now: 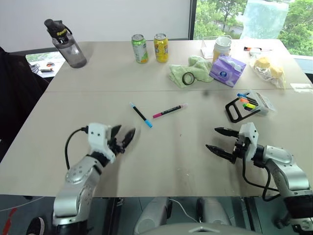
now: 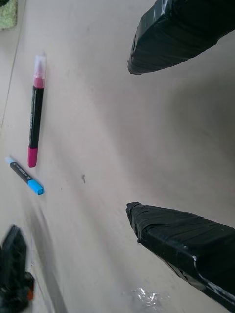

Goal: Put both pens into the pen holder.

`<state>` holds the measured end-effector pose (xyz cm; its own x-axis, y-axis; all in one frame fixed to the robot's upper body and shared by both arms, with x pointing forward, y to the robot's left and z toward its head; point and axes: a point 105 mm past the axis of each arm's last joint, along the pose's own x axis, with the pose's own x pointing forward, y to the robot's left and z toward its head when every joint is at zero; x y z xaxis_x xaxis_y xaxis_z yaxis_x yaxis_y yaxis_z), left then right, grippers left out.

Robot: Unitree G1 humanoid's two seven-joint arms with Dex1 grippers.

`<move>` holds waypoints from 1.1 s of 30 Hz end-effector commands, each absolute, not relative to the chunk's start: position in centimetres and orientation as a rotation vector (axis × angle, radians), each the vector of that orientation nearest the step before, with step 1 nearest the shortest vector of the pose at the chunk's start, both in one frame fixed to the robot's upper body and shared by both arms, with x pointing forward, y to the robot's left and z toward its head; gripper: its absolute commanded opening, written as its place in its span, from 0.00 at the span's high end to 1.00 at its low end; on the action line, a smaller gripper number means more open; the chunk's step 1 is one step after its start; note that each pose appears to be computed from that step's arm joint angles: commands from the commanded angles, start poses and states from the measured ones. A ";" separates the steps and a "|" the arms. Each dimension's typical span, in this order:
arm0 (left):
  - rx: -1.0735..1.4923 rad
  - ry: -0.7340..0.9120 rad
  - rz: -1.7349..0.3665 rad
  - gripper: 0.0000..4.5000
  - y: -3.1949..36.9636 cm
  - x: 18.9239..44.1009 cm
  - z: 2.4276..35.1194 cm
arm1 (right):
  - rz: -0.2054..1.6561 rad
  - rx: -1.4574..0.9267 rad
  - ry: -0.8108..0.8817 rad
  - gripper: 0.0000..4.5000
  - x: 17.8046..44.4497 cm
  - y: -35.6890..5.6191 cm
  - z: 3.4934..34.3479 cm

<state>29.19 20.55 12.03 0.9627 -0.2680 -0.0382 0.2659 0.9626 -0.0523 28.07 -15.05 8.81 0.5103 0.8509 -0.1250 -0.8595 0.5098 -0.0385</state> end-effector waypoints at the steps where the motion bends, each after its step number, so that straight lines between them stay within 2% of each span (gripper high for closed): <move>1: -0.023 0.008 -0.181 0.31 20.4 29.9 14.4 | 1.046 -0.113 0.026 0.01 28.4 -14.5 10.4; 4: -0.013 0.072 -0.152 0.31 19.9 31.1 14.4 | 1.066 -0.126 -0.003 0.01 28.6 -13.8 11.3; 8: -0.005 0.240 -0.062 0.31 19.1 33.3 12.6 | 1.096 -0.146 -0.051 0.01 28.8 -12.8 12.8; 14: -0.105 0.358 0.019 0.31 17.0 35.3 12.5 | 1.128 -0.170 -0.078 0.01 28.7 -11.7 14.8; 18: -0.101 0.435 0.053 0.31 15.9 36.1 12.1 | 1.125 -0.207 -0.037 0.01 28.6 -12.2 14.4; 26: -0.128 0.625 0.232 0.31 18.3 35.5 9.2 | 1.101 -0.204 -0.039 0.01 28.6 -12.5 14.6; 27: -0.131 0.649 0.244 0.43 18.4 35.3 8.8 | 1.100 -0.202 -0.039 0.00 28.6 -12.4 14.6; 29: -0.127 0.686 0.268 0.57 18.8 34.9 8.2 | 1.097 -0.200 -0.039 0.00 28.6 -12.4 14.5; 32: -0.132 0.717 0.309 0.91 19.4 34.5 7.8 | 1.094 -0.198 -0.039 0.00 28.7 -12.4 14.5; 33: -0.136 0.726 0.329 0.99 19.7 34.4 7.7 | 1.092 -0.198 -0.039 0.00 28.7 -12.5 14.5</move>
